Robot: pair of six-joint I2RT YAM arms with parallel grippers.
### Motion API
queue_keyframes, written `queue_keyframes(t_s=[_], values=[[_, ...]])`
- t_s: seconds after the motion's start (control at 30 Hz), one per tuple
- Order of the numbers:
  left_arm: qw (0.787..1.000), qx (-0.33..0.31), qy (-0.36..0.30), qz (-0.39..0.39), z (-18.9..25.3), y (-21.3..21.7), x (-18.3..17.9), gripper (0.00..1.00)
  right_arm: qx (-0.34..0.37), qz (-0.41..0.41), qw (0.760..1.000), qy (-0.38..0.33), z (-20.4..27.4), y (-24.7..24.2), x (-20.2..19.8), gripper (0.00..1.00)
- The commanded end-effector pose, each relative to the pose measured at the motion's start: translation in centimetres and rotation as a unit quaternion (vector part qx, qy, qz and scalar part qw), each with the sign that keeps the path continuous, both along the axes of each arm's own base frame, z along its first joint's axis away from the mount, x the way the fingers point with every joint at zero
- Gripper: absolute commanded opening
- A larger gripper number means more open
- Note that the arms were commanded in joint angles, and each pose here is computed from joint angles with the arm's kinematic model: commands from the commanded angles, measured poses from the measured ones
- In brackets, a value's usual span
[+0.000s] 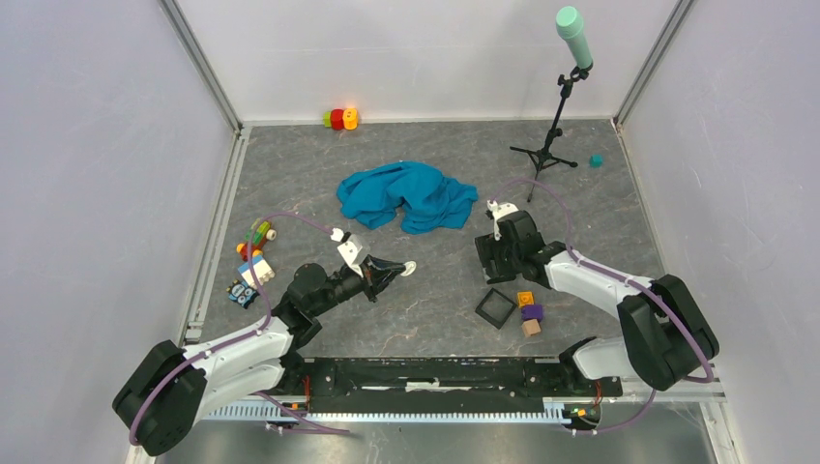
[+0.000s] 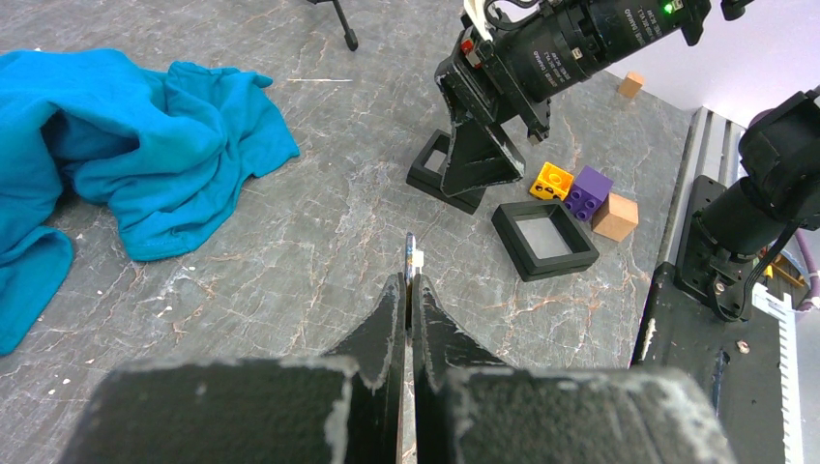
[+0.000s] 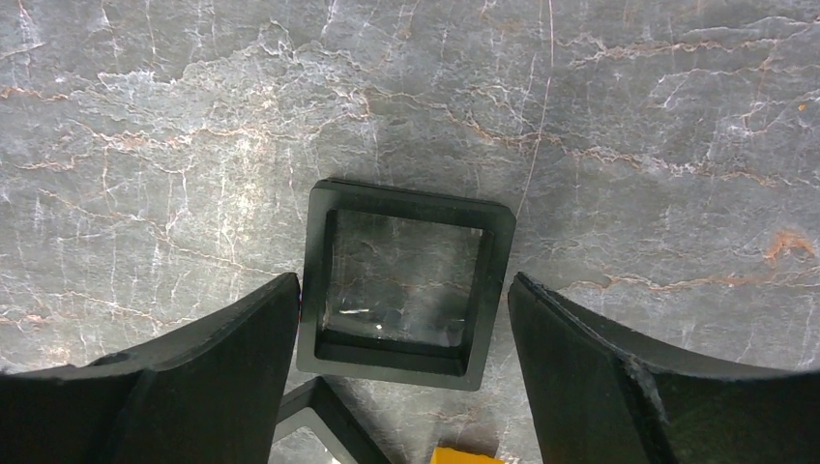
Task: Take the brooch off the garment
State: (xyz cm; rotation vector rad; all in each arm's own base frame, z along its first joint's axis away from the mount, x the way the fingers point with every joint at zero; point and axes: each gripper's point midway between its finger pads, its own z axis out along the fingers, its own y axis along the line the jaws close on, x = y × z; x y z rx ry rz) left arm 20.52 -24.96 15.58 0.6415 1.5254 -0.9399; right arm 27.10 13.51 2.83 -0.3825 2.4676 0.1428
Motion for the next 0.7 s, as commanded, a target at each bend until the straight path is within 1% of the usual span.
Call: queue_keyframes(t_s=[0.0, 0.07, 0.1, 0.13, 0.23, 0.3, 0.33, 0.43, 0.53, 0.67], values=[[0.999, -0.001, -0.037, -0.005, 1.1, -0.1, 0.1, 0.02, 0.013, -0.011, 0.999, -0.030, 2.0, 0.7, 1.4, 0.83], [0.999, -0.001, -0.038, -0.005, 1.2, -0.1, 0.1, 0.02, 0.012, -0.012, 0.999, -0.030, 1.9, 0.8, 1.4, 0.80], [0.999, -0.001, -0.038, -0.006, 1.2, -0.1, 0.0, 0.02, 0.011, -0.012, 0.999, -0.030, 1.9, 0.8, 1.4, 0.77], [0.999, -0.001, -0.039, -0.005, 1.2, -0.1, 0.1, 0.02, 0.011, -0.012, 0.999, -0.031, 2.0, 0.8, 1.4, 0.76], [0.999, -0.001, -0.039, -0.007, 1.2, -0.1, 0.0, 0.02, 0.019, -0.009, 0.999, -0.034, 2.4, 1.1, 1.4, 0.73], [0.999, 0.000, -0.040, -0.007, 1.1, -0.1, 0.0, 0.02, 0.039, 0.001, 0.998, -0.040, 3.2, 1.8, 1.4, 0.73], [0.999, 0.002, -0.040, -0.007, 1.0, -0.1, 0.0, 0.02, 0.055, 0.009, 0.997, -0.045, 3.7, 2.3, 1.4, 0.72], [0.999, 0.007, -0.040, -0.008, 0.7, -0.2, 0.1, 0.02, 0.133, 0.047, 0.989, -0.043, 5.3, 5.2, 0.6, 0.70], [0.999, 0.012, -0.038, -0.011, 0.4, -0.3, 0.1, 0.02, 0.213, 0.088, 0.973, -0.025, 6.4, 8.0, -0.6, 0.70], [0.998, 0.030, -0.045, -0.022, -0.4, -0.9, 0.0, 0.02, 0.284, 0.119, 0.951, 0.000, 6.9, 10.5, -1.9, 0.69]])
